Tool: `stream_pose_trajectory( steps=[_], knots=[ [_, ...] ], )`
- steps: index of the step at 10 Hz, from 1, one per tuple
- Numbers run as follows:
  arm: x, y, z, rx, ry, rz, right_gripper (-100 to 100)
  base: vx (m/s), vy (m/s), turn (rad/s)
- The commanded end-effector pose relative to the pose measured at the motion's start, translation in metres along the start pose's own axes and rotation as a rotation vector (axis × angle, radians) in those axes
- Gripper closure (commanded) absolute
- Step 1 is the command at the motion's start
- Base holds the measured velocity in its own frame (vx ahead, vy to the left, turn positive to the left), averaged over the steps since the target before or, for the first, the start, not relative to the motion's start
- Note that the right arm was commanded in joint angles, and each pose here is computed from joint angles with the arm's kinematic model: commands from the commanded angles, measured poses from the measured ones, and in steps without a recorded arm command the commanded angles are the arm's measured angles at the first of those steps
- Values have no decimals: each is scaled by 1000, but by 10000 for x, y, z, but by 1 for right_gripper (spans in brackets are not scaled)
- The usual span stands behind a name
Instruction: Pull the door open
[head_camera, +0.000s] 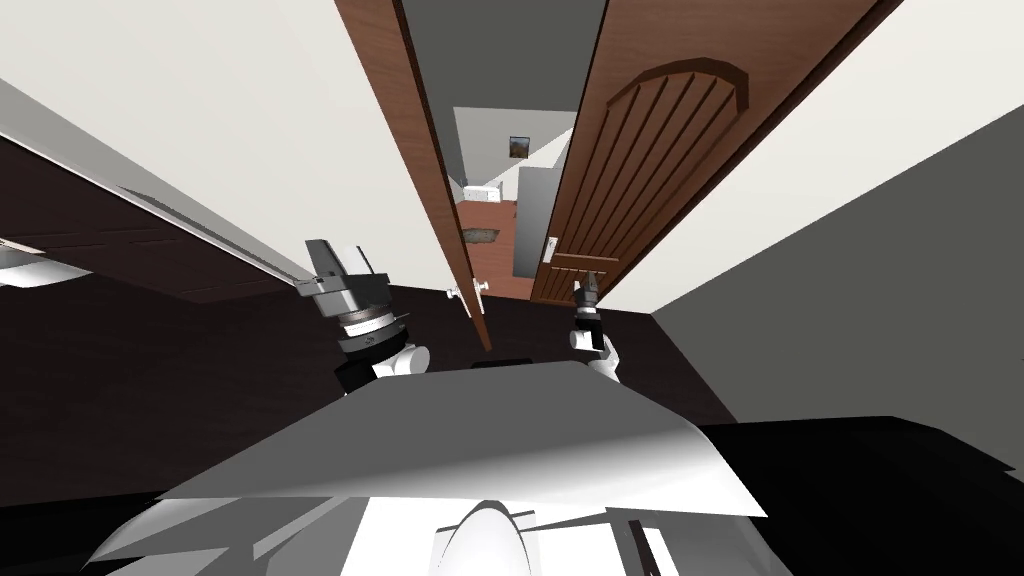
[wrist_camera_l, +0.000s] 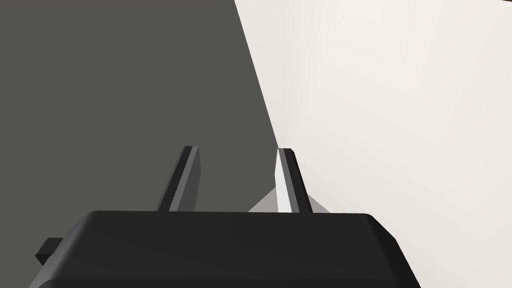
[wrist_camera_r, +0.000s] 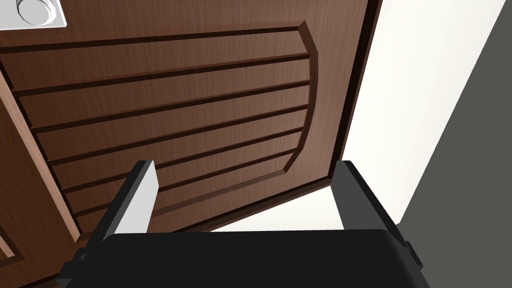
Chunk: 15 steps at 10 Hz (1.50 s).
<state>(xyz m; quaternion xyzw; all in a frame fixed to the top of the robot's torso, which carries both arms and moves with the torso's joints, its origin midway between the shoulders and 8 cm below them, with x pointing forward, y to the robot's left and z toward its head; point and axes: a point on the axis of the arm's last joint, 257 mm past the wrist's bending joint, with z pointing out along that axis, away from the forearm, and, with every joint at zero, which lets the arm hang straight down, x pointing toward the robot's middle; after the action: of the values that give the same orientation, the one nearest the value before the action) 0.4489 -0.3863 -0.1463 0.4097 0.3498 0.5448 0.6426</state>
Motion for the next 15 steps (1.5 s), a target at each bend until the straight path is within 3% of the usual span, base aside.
stream_pose_trajectory(
  steps=[1,2,4,5,6,7,9,10,15],
  knots=[
    [-99,-112,27,19,-8,-7,-100,56,-12,112],
    [-119,-176,1,34,-12,-9,-100,45,-13,61],
    [-278,-305,53,58,-27,-19,-100,67,-14,153],
    [-304,-383,16,76,-32,-21,-100,62,-19,70],
    [-375,-403,61,78,-38,-25,-100,56,-13,111],
    [-402,-481,22,96,-43,-27,-100,44,-16,56],
    [-582,-593,67,119,-63,-37,-100,64,-20,145],
    [-608,-662,28,136,-68,-39,-100,56,-22,67],
    [-927,-883,35,188,-111,-56,-100,47,-16,90]
  ],
)
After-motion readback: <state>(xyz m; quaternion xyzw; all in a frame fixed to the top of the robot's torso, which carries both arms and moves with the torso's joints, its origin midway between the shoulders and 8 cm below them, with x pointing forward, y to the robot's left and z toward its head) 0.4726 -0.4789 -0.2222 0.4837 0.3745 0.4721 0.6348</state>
